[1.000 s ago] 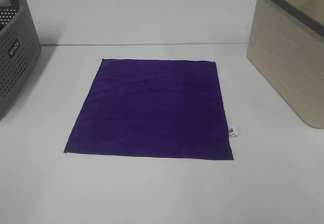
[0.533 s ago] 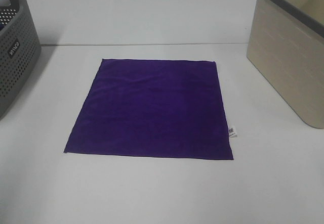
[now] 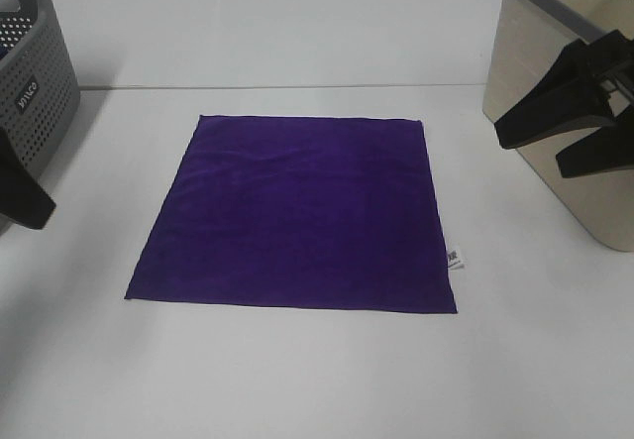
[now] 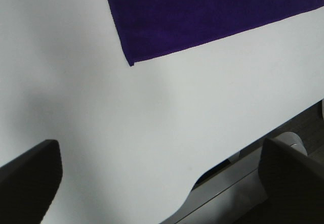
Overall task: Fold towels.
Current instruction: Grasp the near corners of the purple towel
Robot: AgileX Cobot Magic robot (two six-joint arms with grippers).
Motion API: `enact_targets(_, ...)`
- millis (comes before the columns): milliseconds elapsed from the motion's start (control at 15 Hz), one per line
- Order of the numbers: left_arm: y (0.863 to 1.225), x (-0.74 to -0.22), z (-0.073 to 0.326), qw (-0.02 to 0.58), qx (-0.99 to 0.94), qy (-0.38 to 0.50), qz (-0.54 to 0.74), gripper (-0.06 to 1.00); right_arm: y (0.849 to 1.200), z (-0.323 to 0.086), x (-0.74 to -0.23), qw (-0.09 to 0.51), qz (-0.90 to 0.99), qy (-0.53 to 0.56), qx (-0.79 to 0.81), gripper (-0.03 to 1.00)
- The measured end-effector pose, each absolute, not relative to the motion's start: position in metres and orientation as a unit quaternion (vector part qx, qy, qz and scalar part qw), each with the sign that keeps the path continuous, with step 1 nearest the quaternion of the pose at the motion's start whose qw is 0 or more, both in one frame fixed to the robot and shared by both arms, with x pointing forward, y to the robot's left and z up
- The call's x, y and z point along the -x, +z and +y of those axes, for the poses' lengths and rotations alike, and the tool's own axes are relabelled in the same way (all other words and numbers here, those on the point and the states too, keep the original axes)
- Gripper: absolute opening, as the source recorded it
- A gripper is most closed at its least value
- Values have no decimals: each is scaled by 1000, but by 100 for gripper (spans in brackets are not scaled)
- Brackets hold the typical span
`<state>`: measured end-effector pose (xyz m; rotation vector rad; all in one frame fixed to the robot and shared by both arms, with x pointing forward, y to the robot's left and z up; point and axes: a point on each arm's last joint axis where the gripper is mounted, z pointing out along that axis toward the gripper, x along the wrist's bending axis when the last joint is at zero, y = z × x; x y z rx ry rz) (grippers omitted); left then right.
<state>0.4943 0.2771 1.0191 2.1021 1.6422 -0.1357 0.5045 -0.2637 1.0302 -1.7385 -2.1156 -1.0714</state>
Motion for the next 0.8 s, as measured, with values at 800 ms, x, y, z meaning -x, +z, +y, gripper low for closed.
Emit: enact_targets(800, 917, -544, 272, 243, -767, -114, 583, 98, 891, -276, -534, 219, -669, -247, 666, 96)
